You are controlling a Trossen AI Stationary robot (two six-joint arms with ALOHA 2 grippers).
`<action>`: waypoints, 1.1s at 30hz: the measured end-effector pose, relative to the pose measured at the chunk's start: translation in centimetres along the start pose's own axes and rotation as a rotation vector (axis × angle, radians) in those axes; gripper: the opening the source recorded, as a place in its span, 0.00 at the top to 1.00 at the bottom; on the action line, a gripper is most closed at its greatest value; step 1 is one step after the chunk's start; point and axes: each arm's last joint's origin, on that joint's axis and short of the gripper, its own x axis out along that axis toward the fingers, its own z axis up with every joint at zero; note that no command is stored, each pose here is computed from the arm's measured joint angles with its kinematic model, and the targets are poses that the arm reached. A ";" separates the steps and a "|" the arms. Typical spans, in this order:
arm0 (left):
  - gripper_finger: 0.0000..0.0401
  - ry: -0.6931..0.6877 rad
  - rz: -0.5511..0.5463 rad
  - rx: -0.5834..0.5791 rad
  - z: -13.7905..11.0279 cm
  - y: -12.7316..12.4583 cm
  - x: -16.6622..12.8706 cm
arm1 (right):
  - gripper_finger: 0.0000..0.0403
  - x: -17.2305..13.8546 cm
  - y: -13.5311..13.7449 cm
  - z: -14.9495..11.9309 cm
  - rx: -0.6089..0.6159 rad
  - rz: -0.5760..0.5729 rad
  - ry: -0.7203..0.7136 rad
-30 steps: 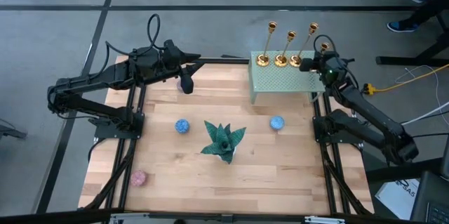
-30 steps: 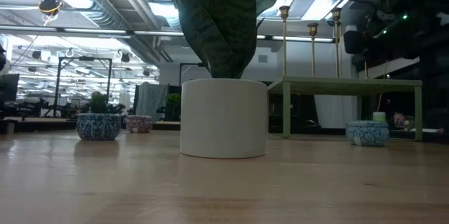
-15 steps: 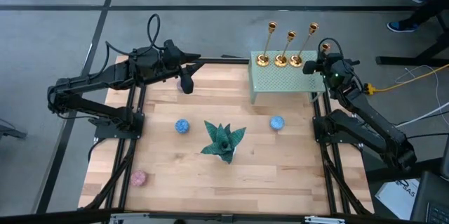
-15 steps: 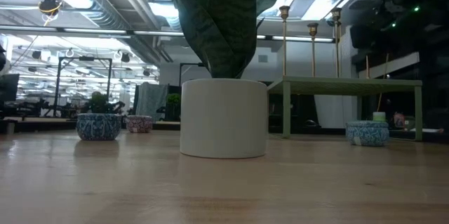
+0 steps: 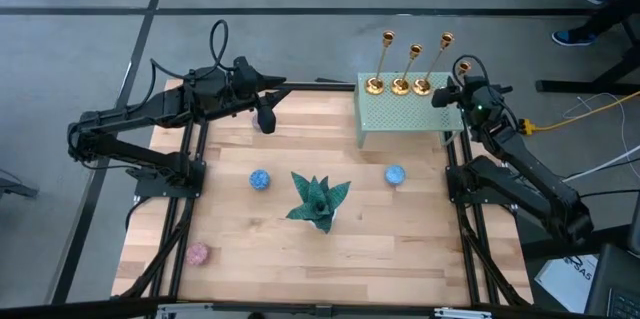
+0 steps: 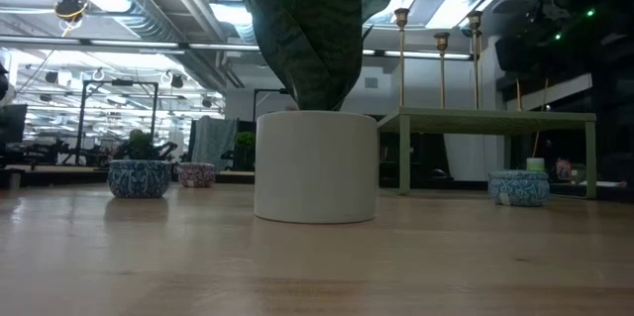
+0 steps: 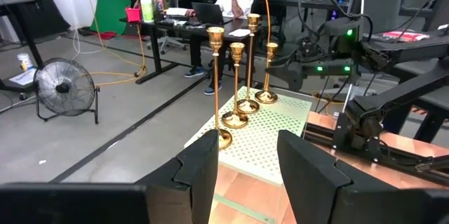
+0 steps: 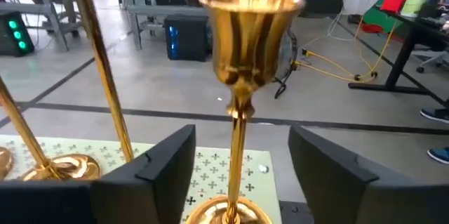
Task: Stock candles and holders on shelf
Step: Align the gold candle holder with the other gold candle holders on the shelf
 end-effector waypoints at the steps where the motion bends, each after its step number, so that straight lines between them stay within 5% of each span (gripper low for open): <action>1: 0.64 0.000 0.000 -0.001 0.0 0.0 0.0 | 0.40 -0.1 0.0 0.1 0.002 0.001 -0.004; 15: 0.64 0.000 0.000 -0.002 0.0 0.0 0.0 | 0.40 -4.6 -1.7 1.0 0.125 0.118 0.293; 19: 0.64 0.000 0.000 -0.002 0.0 0.0 0.0 | 0.53 -5.4 -2.0 1.3 0.197 0.125 0.282; 26: 0.64 0.000 0.000 -0.002 0.0 0.0 0.0 | 0.94 -5.1 -1.9 1.2 0.233 0.129 0.315; 33: 0.64 0.000 0.000 0.005 0.0 0.0 0.0 | 0.98 -3.8 -1.1 0.6 0.215 0.109 0.428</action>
